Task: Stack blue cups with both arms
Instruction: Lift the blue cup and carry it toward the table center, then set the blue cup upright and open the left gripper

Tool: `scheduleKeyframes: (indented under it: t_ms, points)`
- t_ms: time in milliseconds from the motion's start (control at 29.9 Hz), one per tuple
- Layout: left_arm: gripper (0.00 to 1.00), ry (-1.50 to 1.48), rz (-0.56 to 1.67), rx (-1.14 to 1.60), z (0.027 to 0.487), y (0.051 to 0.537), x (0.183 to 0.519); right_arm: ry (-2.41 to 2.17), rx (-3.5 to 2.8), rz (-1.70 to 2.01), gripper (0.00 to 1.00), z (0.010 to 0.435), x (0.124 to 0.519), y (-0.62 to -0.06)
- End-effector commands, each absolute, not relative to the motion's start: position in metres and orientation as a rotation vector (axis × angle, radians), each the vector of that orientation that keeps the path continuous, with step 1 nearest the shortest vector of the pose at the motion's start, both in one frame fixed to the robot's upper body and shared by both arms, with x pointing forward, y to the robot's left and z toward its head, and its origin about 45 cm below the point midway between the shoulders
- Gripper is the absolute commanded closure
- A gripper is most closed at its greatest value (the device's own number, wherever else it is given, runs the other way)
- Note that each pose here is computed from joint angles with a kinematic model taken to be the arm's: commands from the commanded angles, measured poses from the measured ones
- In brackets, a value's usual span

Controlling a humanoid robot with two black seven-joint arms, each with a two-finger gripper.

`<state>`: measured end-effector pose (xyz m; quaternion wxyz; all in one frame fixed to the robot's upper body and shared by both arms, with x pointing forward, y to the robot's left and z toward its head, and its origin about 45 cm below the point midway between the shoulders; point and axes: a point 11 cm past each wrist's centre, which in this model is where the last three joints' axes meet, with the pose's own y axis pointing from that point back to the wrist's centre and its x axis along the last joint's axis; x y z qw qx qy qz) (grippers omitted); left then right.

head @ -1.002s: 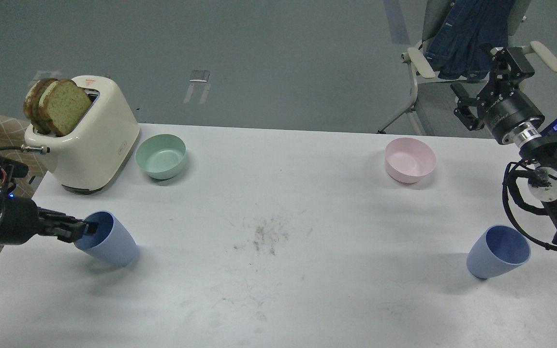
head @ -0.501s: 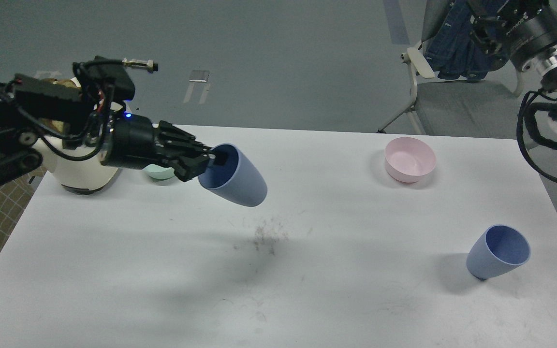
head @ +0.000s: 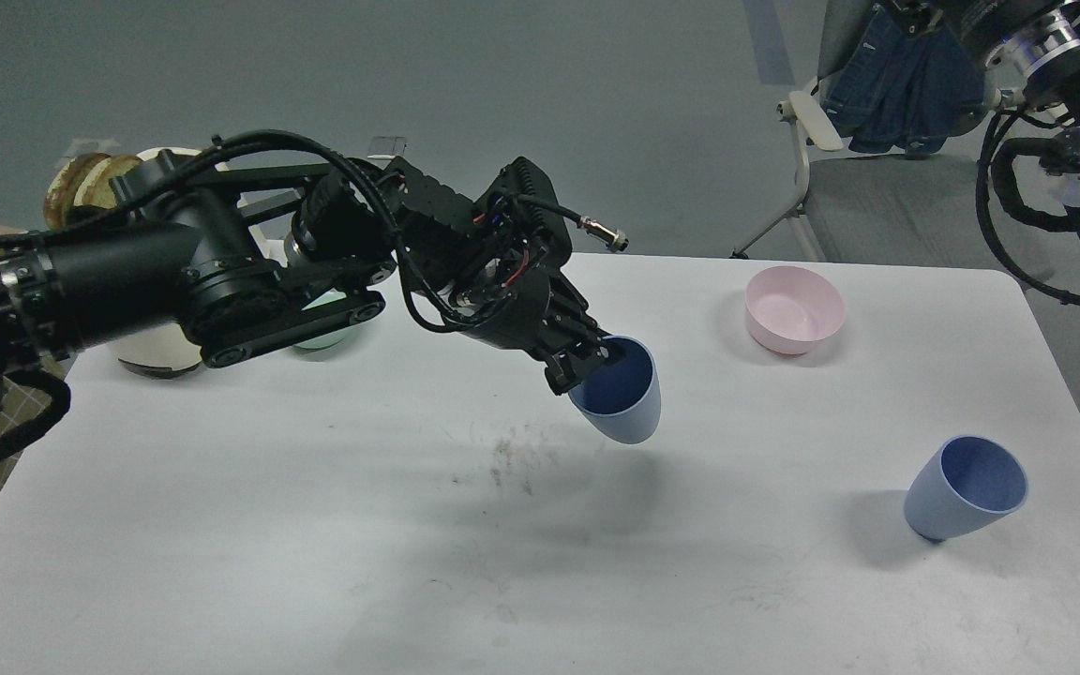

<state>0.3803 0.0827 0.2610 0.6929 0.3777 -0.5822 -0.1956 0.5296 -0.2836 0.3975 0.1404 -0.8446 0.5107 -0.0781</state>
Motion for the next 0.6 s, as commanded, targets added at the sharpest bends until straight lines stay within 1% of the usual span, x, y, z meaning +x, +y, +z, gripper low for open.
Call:
scheduleKeyframes:
  t_ms: [0, 67, 267, 401, 568]
  points:
    - [1.0, -1.301, -0.483, 0.886, 0.248, 0.07, 0.385, 1.472, -2.456, -0.233, 0.0, 0.397, 0.53, -0.281]
    - [1.0, -1.303, -0.491, 0.891, 0.246, 0.066, 0.385, 1.473, -2.456, -0.231, 0.0, 0.396, 0.53, -0.281]
    - [1.0, -1.295, -0.573, 0.898, 0.224, 0.052, 0.373, 1.479, -2.462, -0.218, 0.0, 0.39, 0.529, -0.282]
    - [1.0, -1.274, -0.595, 0.915, 0.212, 0.056, 0.371, 1.481, -2.465, -0.208, 0.0, 0.385, 0.528, -0.281]
    - [1.0, -1.264, -0.598, 0.922, 0.209, 0.058, 0.37, 1.486, -2.469, -0.193, 0.0, 0.379, 0.527, -0.282]
